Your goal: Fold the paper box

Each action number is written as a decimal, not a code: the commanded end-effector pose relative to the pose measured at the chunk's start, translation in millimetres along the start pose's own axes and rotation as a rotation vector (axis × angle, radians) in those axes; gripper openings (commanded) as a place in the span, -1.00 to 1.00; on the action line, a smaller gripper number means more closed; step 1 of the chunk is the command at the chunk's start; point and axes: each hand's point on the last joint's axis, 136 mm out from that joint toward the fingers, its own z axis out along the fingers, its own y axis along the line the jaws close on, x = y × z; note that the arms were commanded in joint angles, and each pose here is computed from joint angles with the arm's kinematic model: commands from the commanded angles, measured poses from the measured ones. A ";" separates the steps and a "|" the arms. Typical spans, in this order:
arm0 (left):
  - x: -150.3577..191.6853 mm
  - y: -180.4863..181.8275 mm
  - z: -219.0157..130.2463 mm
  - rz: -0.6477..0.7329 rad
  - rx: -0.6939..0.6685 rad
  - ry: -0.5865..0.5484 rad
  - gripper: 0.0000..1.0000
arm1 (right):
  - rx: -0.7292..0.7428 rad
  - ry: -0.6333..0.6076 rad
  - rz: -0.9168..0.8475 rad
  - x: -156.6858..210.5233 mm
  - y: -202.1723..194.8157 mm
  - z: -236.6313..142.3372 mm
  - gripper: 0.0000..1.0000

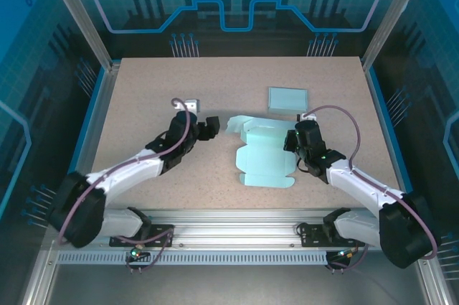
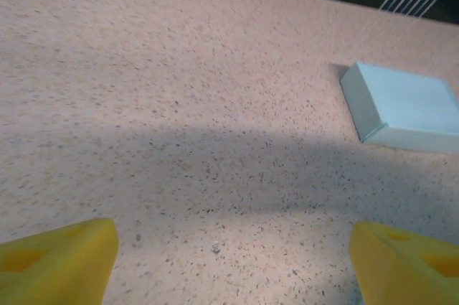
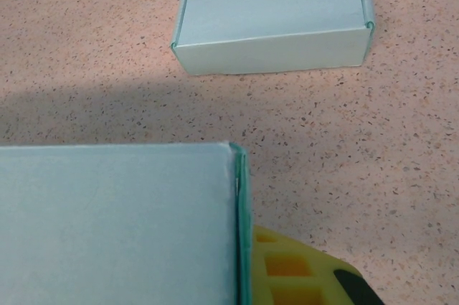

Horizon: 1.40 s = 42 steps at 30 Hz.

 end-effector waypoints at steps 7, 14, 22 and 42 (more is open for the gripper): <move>-6.6 -60.4 31.1 0.061 0.284 -0.010 0.58 | -0.023 0.016 -0.009 -2.2 13.5 2.9 -1.00; 21.6 -77.8 18.2 0.068 0.359 0.057 0.55 | -0.007 0.027 -0.007 -2.2 13.0 7.9 -1.00; 54.9 -96.9 9.6 0.022 0.430 0.124 0.48 | 0.007 0.031 -0.009 -3.4 12.7 10.6 -1.00; 55.4 -122.3 18.6 0.287 0.481 0.023 0.24 | -0.018 0.037 -0.023 -2.3 18.1 8.7 -1.00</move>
